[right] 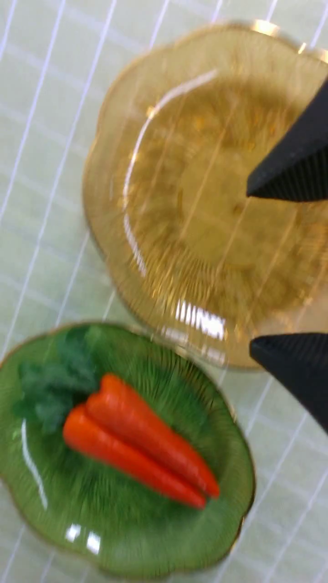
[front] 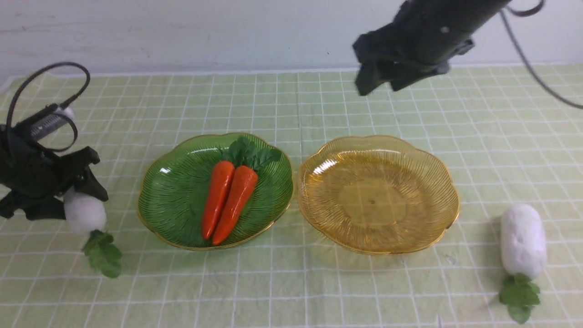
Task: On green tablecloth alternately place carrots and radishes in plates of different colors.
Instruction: 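Pick up the white radish and place it on the plate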
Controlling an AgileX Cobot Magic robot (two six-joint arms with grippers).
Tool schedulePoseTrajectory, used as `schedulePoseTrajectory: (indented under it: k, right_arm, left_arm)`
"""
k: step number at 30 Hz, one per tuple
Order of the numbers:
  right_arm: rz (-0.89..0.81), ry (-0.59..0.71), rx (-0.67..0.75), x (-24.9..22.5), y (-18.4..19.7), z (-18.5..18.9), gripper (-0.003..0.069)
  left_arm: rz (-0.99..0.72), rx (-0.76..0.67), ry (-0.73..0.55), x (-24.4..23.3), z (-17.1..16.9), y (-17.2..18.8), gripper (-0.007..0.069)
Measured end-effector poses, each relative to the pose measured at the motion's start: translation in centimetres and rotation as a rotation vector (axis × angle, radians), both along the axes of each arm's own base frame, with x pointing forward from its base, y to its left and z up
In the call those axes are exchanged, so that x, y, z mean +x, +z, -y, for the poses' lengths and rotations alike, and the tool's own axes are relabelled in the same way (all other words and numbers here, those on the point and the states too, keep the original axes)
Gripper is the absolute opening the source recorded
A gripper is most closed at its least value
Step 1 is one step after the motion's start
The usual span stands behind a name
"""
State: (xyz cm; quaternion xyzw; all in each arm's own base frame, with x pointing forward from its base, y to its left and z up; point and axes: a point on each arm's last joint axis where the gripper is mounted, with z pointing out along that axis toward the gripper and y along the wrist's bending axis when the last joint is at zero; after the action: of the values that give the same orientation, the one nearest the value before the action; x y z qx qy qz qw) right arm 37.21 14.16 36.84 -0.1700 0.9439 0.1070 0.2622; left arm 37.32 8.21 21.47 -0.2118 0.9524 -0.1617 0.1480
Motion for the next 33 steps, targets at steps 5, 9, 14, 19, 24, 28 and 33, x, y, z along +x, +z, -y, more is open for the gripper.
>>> schedulePoseTrajectory:
  k: [5, 9, 14, 19, 24, 28, 33]
  right_arm:
    - [-0.030, -0.171, -0.161, -2.4, -0.9, 6.2, 0.0149]
    - [-0.153, -0.321, -0.194, -3.2, -4.1, 10.8, 0.0072]
    - [-0.371, -0.462, -0.090, -4.9, -9.8, 14.7, 0.0102]
    - [-0.370, -0.487, -0.045, -5.4, -12.3, 15.4, 0.0228]
    - [-0.298, -0.504, -0.027, -4.8, -13.2, 15.4, 0.0477]
    - [-0.295, -0.511, -0.028, -3.8, -14.9, 15.5, 0.0622]
    - [-0.359, -0.515, -0.041, -2.6, -18.4, 15.6, 0.0660]
  left_arm:
    - [0.189, 0.014, -0.213, 0.3, 4.7, 7.3, 0.0427]
    - [0.307, -0.046, -0.394, 0.2, 10.9, 10.0, 0.0427]
    - [0.426, -0.159, -0.651, -0.2, 22.4, 9.4, 0.0427]
    - [0.467, -0.208, -0.712, 0.0, 28.6, 6.5, 0.0427]
    - [0.443, -0.244, -0.691, 1.2, 31.2, 1.8, 0.0435]
    - [0.420, -0.266, -0.693, 1.8, 31.7, -0.5, 0.0528]
    - [0.422, -0.275, -0.687, 2.0, 31.9, -1.2, 0.0651]
